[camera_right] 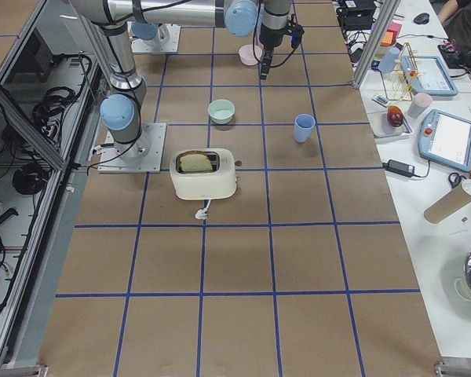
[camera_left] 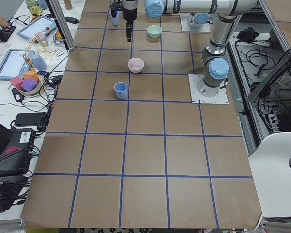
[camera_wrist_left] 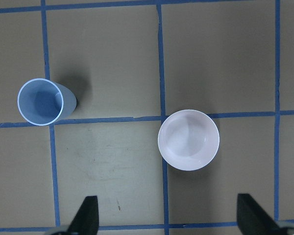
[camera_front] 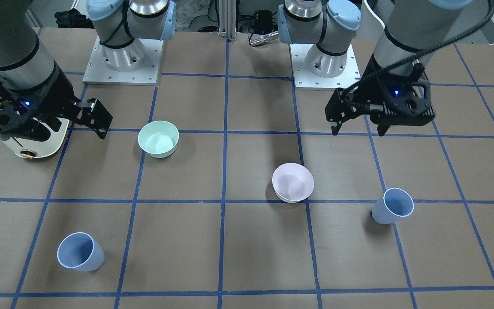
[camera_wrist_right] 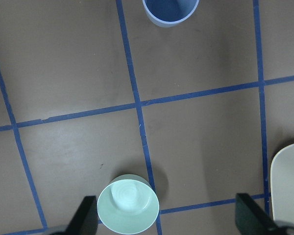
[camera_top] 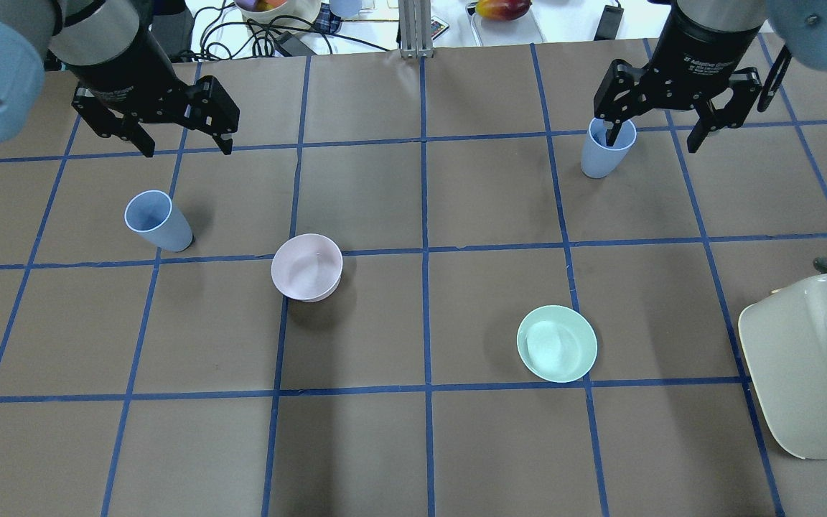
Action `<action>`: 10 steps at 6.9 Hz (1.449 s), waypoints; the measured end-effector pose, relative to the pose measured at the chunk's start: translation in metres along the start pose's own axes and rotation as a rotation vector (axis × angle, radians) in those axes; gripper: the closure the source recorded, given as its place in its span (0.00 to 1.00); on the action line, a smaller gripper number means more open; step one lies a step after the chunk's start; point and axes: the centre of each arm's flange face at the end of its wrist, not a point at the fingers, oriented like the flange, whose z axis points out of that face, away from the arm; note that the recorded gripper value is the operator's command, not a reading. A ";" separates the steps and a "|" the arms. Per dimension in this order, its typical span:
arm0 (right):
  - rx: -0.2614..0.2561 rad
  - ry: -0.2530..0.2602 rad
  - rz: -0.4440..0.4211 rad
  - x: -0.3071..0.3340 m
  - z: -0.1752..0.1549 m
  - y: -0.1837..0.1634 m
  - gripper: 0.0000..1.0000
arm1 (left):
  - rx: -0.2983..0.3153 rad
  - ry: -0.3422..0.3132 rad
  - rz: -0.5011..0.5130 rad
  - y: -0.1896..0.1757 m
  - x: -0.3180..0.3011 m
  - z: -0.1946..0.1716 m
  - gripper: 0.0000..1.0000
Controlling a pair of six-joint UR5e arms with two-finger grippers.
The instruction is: Stack blue cups with both arms
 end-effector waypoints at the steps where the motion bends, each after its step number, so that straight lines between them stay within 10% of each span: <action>1: 0.010 0.000 -0.040 0.001 0.003 -0.021 0.00 | -0.013 0.000 -0.018 -0.026 -0.017 0.029 0.00; 5: 0.060 -0.006 -0.234 0.052 0.070 -0.147 0.00 | -0.145 0.004 -0.092 -0.089 -0.122 0.183 0.00; 6: 0.066 -0.007 -0.246 0.056 0.095 -0.166 0.00 | -0.195 0.009 -0.103 -0.084 -0.130 0.213 0.28; 7: 0.066 -0.008 -0.248 0.058 0.118 -0.180 0.00 | -0.224 0.013 -0.110 -0.078 -0.133 0.235 0.90; 10: 0.023 -0.012 -0.242 0.061 0.168 -0.197 0.11 | -0.224 0.011 -0.102 -0.074 -0.135 0.247 1.00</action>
